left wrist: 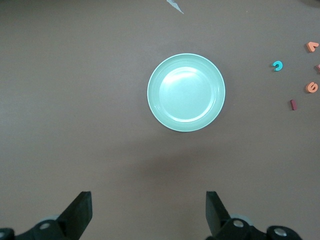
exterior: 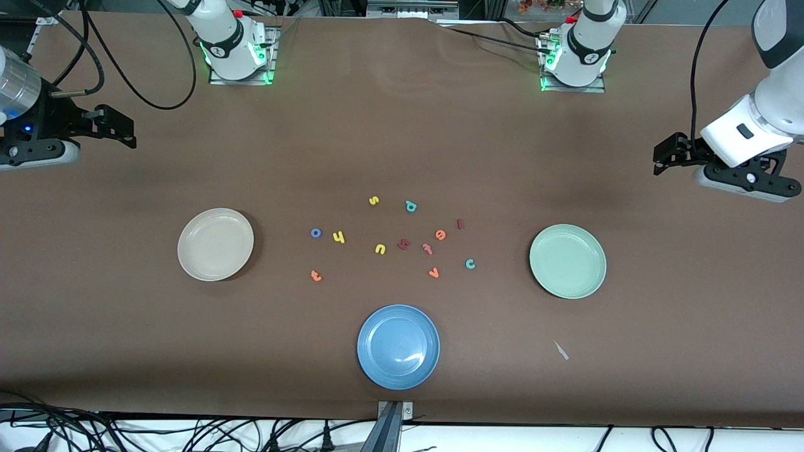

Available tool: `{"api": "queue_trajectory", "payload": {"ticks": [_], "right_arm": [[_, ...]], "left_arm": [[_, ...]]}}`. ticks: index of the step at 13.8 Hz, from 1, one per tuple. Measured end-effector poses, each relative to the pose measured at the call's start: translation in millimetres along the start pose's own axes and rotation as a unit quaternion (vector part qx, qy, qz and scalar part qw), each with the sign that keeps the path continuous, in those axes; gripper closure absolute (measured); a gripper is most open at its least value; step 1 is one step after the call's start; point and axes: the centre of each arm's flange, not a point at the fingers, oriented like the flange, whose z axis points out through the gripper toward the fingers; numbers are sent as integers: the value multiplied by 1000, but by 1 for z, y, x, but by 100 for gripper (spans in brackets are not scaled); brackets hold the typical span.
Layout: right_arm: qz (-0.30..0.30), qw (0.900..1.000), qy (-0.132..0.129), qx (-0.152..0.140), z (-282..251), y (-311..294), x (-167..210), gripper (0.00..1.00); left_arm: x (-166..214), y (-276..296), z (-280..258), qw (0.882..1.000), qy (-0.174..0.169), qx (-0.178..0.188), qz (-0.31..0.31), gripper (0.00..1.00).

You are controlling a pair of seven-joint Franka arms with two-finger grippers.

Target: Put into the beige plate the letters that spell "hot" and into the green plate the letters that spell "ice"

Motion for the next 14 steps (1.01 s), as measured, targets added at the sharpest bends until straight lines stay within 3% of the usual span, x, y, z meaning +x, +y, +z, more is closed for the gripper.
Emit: {"api": "queue_trajectory", "payload": {"ticks": [6, 14], "right_arm": [[0, 1000, 0, 0, 0, 0, 0, 0], [0, 1000, 0, 0, 0, 0, 0, 0]], "left_arm": [[-3, -6, -18, 1000, 18, 4, -6, 0], [-4, -2, -18, 1000, 12, 3, -3, 0]]}}
